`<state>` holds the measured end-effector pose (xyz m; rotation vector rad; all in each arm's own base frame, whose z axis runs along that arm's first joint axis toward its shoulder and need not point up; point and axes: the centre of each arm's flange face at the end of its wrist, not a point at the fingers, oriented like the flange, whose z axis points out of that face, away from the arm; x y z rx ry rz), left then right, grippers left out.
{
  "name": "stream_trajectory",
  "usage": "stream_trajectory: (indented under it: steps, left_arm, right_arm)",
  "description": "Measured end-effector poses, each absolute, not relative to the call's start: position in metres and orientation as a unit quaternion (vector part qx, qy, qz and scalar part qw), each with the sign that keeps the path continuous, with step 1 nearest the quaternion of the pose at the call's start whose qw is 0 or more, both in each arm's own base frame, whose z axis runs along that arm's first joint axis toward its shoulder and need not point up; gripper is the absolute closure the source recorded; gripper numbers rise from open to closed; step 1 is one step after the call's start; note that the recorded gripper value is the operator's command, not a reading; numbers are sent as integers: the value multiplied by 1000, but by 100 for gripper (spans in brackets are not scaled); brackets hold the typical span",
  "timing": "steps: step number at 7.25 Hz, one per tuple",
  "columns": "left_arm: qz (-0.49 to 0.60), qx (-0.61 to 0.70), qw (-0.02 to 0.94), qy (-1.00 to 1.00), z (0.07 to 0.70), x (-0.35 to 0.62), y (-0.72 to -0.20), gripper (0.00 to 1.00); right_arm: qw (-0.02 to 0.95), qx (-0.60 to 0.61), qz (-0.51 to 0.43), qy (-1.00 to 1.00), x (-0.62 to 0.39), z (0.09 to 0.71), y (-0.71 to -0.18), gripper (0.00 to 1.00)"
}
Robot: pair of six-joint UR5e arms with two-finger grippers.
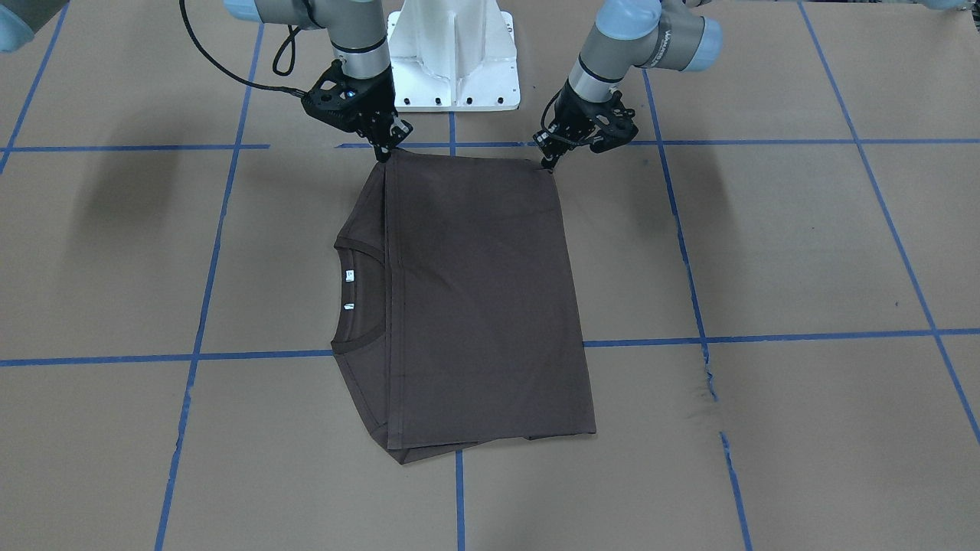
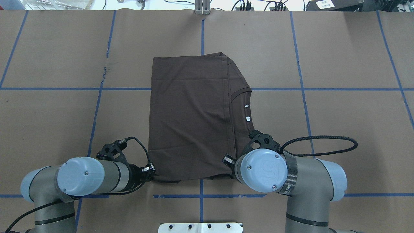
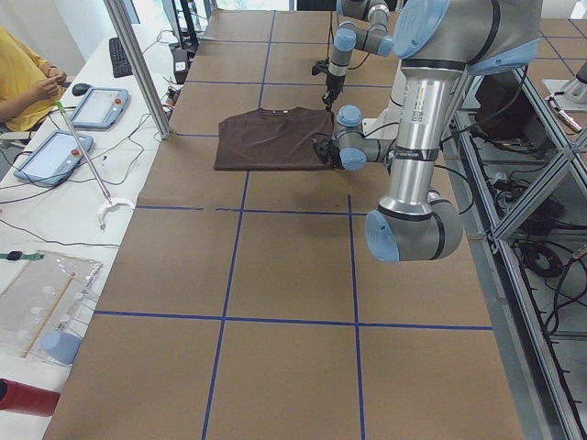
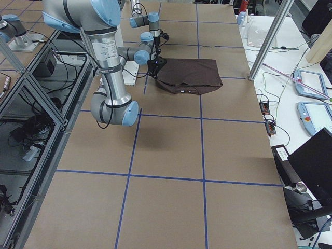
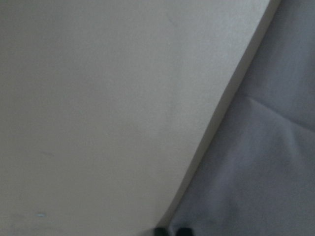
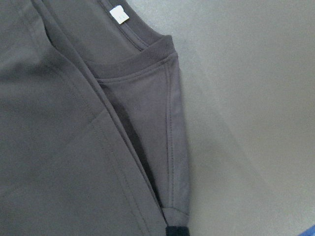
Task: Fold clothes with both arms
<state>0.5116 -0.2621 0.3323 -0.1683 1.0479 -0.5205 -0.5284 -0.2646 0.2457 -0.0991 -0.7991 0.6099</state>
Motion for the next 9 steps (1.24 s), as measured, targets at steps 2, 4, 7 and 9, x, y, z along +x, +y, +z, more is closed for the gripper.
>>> stream_trajectory:
  steps: [2, 4, 7, 9]
  left_arm:
    - [-249, -72, 828, 498, 315, 500, -261, 100]
    - [-244, -81, 817, 516, 259, 462, -240, 100]
    - [-243, -101, 807, 529, 187, 412, -215, 100]
    - [-255, -64, 815, 516, 188, 433, -256, 100]
  right_arm:
    - [873, -48, 293, -387, -526, 243, -264, 100]
    - [874, -54, 286, -389, -500, 225, -245, 100]
    - [877, -55, 290, -378, -446, 190, -233, 100]
    - [876, -31, 305, -373, -449, 179, -289, 100]
